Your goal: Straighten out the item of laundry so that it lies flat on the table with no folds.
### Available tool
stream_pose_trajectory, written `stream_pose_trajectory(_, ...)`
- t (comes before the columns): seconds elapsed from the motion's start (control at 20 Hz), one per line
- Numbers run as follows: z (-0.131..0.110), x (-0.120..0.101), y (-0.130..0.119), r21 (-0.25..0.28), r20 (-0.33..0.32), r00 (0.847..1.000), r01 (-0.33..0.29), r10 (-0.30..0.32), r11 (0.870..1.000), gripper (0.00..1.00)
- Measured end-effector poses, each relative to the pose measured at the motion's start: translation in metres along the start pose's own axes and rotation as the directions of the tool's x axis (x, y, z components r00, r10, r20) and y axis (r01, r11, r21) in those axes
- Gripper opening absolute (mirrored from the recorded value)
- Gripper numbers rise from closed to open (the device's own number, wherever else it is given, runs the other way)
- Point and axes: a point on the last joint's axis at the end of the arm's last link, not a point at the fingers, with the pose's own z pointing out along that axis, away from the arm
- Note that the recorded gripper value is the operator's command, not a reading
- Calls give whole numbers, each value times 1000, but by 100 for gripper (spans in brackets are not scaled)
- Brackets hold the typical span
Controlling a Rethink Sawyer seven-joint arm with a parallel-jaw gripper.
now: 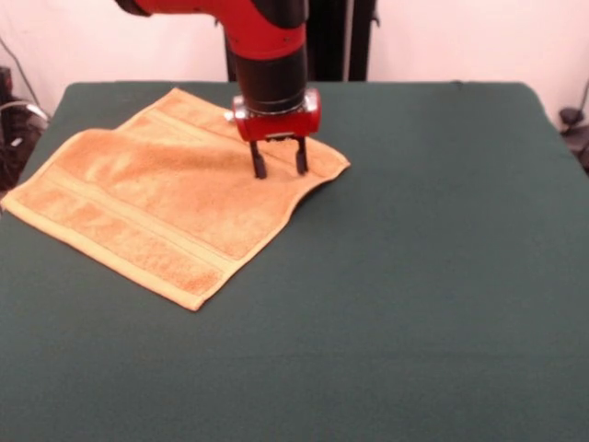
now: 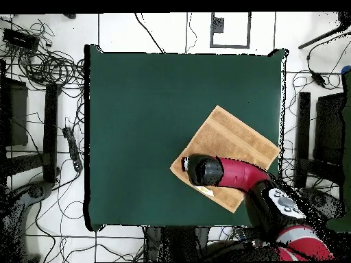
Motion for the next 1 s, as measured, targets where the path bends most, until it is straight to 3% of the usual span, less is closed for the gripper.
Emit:
stream_pose_trajectory(0.5, 5, -2, 5, 39, -8, 1000, 25, -25, 999, 100)
stream_pose_trajectory(1.0, 4, -3, 4, 35, -10, 1000, 4, -4, 999, 100)
